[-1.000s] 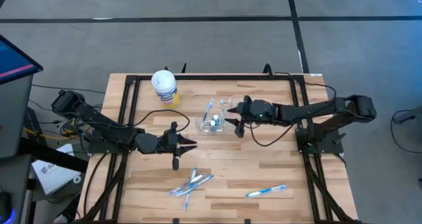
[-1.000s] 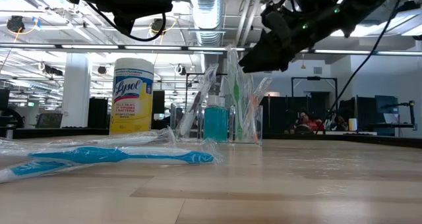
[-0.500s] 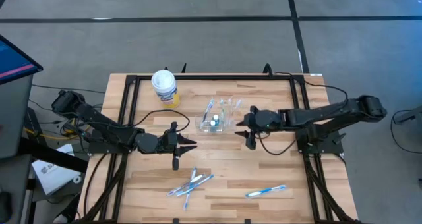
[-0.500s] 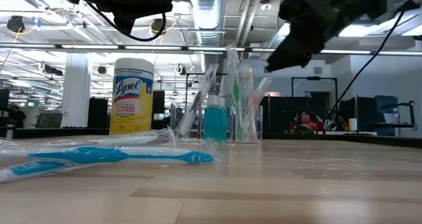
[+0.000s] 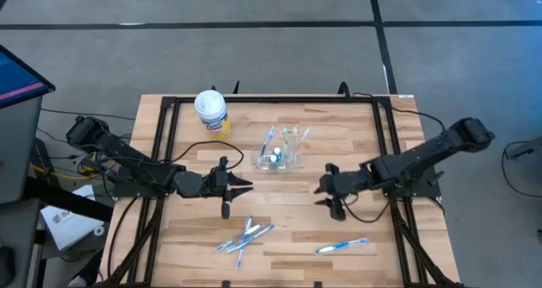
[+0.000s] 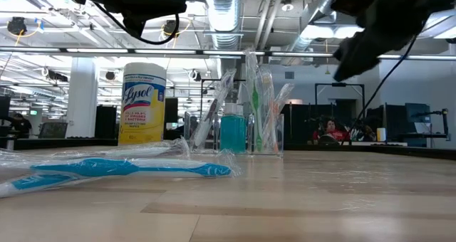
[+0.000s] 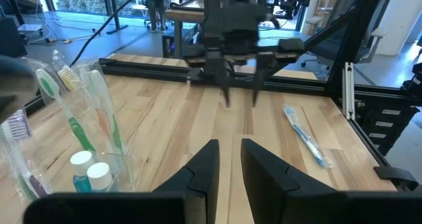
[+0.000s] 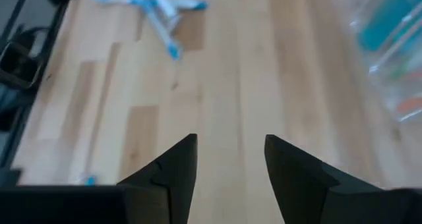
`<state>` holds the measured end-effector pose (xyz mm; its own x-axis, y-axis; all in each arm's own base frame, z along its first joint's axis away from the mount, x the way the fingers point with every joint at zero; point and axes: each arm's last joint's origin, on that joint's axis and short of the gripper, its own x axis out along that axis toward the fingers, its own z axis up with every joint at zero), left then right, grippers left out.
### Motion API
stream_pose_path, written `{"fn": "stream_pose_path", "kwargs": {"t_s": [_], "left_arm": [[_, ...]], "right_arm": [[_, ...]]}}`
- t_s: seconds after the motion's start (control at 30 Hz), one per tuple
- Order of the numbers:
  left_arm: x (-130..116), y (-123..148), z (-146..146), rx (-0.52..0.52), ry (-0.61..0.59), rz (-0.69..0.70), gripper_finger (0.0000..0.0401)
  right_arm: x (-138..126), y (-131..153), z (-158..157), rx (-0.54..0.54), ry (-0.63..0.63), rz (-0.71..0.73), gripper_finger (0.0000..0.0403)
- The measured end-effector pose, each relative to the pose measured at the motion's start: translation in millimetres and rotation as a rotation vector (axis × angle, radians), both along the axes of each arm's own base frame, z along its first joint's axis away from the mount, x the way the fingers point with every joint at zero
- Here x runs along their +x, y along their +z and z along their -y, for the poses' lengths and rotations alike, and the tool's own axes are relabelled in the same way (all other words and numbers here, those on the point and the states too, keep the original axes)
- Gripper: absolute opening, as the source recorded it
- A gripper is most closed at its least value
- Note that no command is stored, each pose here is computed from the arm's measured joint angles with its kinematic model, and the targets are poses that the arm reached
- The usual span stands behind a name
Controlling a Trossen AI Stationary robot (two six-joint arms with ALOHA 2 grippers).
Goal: Pick & Place toothbrushing station
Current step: Put the right blue toothbrush into the transparent organizer
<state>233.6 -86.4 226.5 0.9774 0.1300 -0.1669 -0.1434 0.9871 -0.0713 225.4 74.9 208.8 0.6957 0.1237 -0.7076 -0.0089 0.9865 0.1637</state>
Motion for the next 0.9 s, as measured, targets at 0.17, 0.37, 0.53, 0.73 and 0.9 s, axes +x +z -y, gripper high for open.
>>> {"fn": "stream_pose_path", "kwargs": {"t_s": [0.17, 0.37, 0.53, 0.73, 0.9], "left_arm": [[0, 0, 0, -0.001, 0.0, 0.003, 0.0057], [0, 1, 0, -0.002, 0.0, 0.006, 0.0057], [0, 1, 0, -0.003, 0.0, 0.007, 0.0057], [0, 1, 0, -0.005, 0.0, 0.013, 0.0057], [0, 1, 0, -0.006, 0.0, 0.014, 0.0057]], "right_arm": [[-11, -3, -19, 0.032, 0.038, -0.055, 0.0161], [-25, -7, -38, 0.088, 0.038, -0.136, 0.015], [-39, -9, -54, 0.14, 0.04, -0.197, 0.0142], [-55, -11, -72, 0.219, 0.012, -0.257, 0.0131], [-68, -13, -84, 0.262, -0.028, -0.317, 0.0121]]}}
